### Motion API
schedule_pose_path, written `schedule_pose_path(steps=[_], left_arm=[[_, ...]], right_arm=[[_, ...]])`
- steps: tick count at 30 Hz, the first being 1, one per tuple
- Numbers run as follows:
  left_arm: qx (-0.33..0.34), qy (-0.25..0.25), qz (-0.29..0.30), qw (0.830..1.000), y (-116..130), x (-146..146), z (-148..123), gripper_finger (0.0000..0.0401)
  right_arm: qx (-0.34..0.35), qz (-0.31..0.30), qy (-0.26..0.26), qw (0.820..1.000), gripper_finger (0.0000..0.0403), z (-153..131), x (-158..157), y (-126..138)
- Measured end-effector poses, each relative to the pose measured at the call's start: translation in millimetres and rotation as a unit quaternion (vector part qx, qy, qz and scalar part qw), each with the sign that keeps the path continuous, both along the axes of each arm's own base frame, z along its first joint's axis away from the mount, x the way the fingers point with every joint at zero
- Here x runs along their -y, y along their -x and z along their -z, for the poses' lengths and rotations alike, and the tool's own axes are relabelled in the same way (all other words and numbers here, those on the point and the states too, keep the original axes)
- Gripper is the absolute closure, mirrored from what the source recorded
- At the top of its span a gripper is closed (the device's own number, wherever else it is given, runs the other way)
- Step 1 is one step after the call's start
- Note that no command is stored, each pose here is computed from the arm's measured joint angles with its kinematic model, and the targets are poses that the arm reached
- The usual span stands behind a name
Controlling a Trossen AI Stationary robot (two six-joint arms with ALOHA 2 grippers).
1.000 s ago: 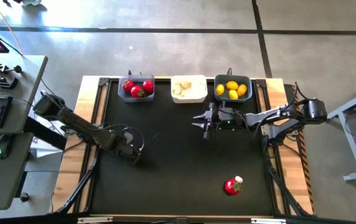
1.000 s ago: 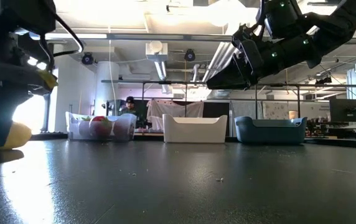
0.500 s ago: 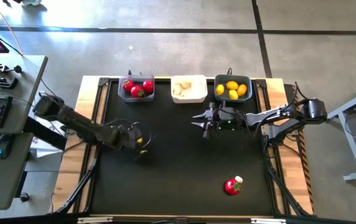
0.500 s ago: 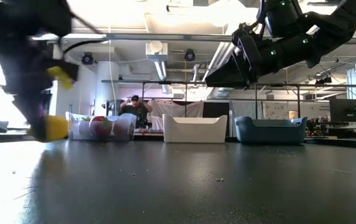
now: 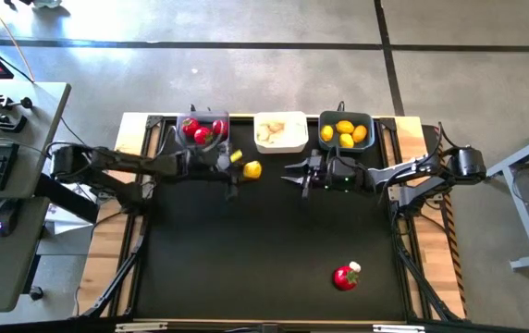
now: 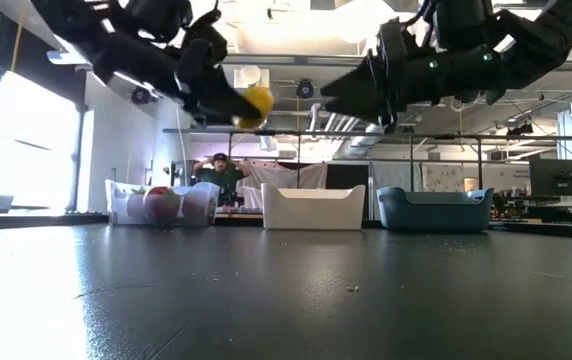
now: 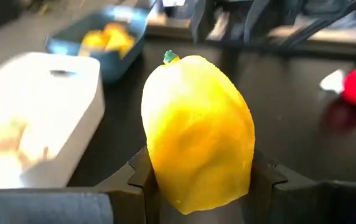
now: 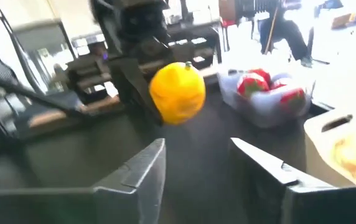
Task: Sort produce into baskets
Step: Put the lemon into the blue bin
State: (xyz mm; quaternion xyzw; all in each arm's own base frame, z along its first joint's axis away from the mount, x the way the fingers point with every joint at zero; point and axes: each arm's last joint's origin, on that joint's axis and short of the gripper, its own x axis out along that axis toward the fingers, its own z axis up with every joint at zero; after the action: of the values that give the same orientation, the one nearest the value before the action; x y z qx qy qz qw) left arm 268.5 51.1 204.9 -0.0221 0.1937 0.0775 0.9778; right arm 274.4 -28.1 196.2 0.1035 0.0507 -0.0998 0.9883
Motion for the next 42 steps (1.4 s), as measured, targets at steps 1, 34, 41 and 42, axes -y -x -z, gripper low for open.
schedule_pose_path(steps=[1,34,41,42], left_arm=[[0.014,-0.002,0.013,1.000,-1,-5,-2,0.0274],[0.166,-0.031,0.125,0.978,-38,-18,-14,0.0264],[0.167,-0.025,0.110,0.980,-38,-18,-15,0.0231],[0.165,-0.025,0.106,0.980,-38,-18,-14,0.0225]], right_arm=[[0.010,0.001,-0.005,1.000,0.0222,-2,0,0],[0.022,0.005,0.038,0.999,0.0189,-58,3,-73],[0.026,0.006,0.046,0.999,0.0275,-59,3,-72],[0.025,0.008,0.048,0.999,0.0275,-60,3,-73]])
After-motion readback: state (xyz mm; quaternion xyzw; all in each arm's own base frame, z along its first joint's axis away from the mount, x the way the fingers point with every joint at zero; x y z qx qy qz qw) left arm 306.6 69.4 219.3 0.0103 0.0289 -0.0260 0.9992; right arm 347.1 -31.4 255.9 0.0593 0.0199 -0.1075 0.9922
